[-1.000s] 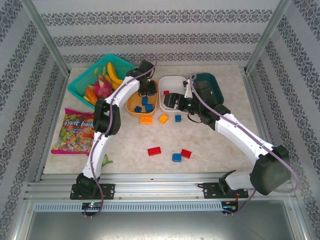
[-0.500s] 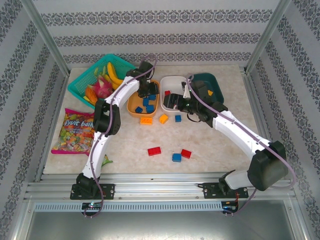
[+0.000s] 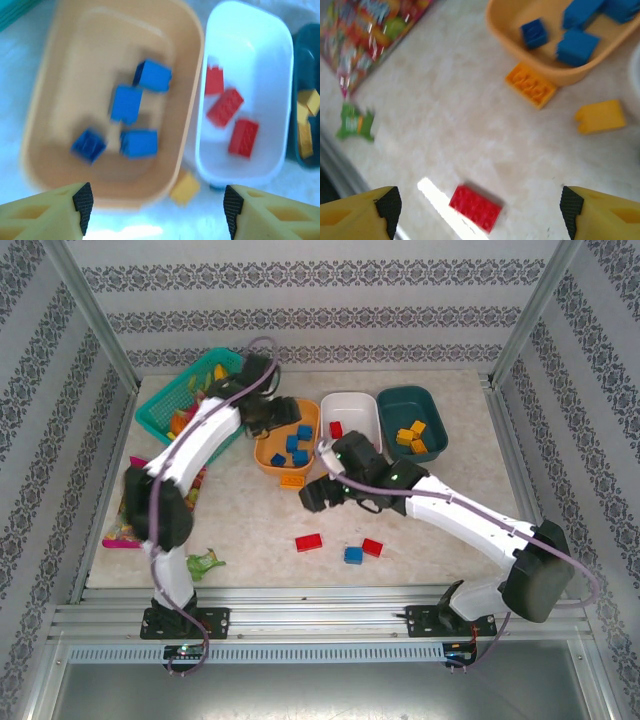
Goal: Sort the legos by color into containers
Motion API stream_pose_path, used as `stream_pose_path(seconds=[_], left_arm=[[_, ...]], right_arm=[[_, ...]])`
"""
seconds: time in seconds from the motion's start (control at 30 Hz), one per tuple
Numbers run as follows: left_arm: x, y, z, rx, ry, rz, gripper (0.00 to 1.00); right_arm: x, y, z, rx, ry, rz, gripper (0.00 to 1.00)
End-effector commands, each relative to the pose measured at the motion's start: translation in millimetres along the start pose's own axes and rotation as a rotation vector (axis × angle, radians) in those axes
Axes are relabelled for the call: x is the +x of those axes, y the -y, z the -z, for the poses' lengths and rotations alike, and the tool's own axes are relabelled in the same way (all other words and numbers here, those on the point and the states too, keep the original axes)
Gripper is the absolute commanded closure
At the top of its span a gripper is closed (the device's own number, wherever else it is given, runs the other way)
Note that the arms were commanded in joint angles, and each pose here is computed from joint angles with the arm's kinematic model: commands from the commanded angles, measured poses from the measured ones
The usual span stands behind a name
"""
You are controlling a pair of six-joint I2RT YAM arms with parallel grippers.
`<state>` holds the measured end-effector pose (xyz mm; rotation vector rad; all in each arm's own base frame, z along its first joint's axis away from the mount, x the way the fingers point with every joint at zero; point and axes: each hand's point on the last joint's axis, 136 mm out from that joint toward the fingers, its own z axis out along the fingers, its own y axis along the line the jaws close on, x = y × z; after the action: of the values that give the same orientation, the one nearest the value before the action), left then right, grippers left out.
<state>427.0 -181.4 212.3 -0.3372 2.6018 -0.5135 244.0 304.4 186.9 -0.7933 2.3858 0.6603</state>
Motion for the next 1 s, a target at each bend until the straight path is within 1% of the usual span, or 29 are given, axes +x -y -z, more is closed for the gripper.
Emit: stream_pose_path(seconds=[0.0,0.1,0.17,0.23,0.33,0.47,0.6,0.7,0.83,0.9,0.97], left_arm=[[59,-44,24,-0.037,-0.046,0.096,0.26],[116,-77,47,-0.030,-0.082,0.138,0.26],[144,-92,59,0.001,-0.085,0.154,0.26],[165,-99,70,0.041,-0.083,0.163,0.26],[187,-102,86,0.113,-0.078,0.151,0.23],[210,-100,108,0.219,-0.079,0.127,0.21],[232,-100,121,0.284,-0.123,0.122,0.23],[240,-106,129,0.281,-0.120,0.126,0.24],[240,-109,134,0.274,-0.097,0.123,0.24],[238,-108,136,0.279,-0.090,0.122,0.24],[237,-108,137,0.278,-0.086,0.119,0.24]], right_arm=[[57,-16,-13,-0.010,-0.187,0.221,0.14],[93,-28,-28,-0.057,-0.330,0.381,0.14],[106,-29,-38,-0.083,-0.397,0.454,0.16],[111,-27,-50,-0.076,-0.425,0.533,0.17],[113,-20,-65,-0.057,-0.437,0.622,0.16],[112,-1,-85,0.011,-0.491,0.713,0.16],[113,6,-101,0.007,-0.531,0.757,0.15],[116,9,-111,0.003,-0.559,0.769,0.15],[117,15,-121,0.026,-0.575,0.753,0.15],[118,15,-126,0.014,-0.589,0.715,0.18],[119,12,-128,-0.015,-0.607,0.668,0.25]])
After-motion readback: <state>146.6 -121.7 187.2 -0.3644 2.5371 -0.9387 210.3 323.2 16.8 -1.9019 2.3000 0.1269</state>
